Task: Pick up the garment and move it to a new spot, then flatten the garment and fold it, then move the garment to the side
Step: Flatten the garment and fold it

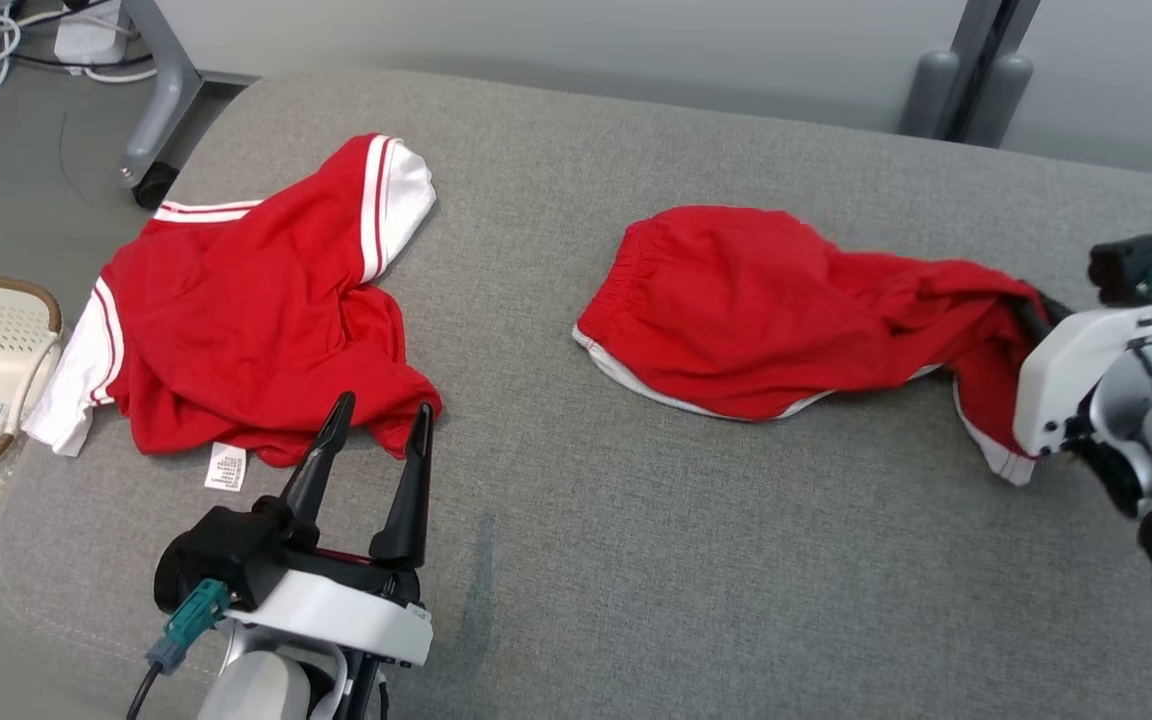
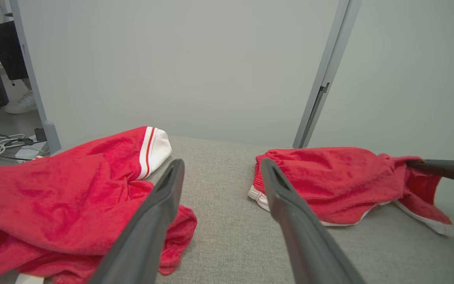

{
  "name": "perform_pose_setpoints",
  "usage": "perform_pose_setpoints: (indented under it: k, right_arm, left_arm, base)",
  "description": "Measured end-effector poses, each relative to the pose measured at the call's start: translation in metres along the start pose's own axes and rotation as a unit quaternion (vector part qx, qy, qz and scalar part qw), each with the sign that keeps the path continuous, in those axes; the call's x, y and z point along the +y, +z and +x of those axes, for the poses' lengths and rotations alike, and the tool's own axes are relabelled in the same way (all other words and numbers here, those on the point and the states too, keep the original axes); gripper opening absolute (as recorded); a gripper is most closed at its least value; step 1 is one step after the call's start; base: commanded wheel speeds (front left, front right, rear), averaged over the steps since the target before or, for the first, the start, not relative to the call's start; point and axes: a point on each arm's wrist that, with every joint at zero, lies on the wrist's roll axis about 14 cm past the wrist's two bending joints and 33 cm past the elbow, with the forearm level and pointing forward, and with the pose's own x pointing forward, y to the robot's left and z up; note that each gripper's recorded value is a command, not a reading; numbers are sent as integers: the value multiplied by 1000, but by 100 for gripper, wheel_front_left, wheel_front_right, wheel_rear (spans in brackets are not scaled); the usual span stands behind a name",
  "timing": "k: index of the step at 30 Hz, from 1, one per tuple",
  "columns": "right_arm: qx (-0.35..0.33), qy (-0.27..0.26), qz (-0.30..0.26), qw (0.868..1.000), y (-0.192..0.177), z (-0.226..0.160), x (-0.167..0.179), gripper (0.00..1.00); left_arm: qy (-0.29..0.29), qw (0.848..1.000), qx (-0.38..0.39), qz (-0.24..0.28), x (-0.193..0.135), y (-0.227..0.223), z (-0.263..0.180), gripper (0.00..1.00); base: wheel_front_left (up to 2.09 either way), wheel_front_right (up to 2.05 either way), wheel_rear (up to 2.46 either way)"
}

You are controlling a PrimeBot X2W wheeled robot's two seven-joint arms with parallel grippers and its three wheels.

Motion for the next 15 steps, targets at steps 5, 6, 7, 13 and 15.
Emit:
perform_pose_setpoints:
  k: [5, 6, 7, 13, 15]
  right_arm:
    - [3, -22, 24, 999, 9, 12, -35, 0]
    - [3, -22, 37, 999, 9, 15, -37, 5]
    - [4, -22, 43, 999, 9, 17, -39, 8]
    - [4, -47, 77, 996, 7, 18, -63, 100]
    - [-8, -51, 82, 995, 10, 14, -64, 100]
  left_arm:
    - [-2, 1000, 12, 5, 0, -8, 11, 100]
    - [-3, 1000, 13, 6, 0, -9, 13, 100]
    - [-4, 1000, 15, 6, -1, -10, 15, 100]
    - [-18, 1000, 20, 7, -8, -15, 24, 100]
    - [-23, 1000, 18, 6, -12, -14, 27, 100]
  base:
    - [0, 0, 0]
    - [0, 0, 0]
    - [0, 0, 0]
    - [0, 0, 0]
    - [0, 0, 0]
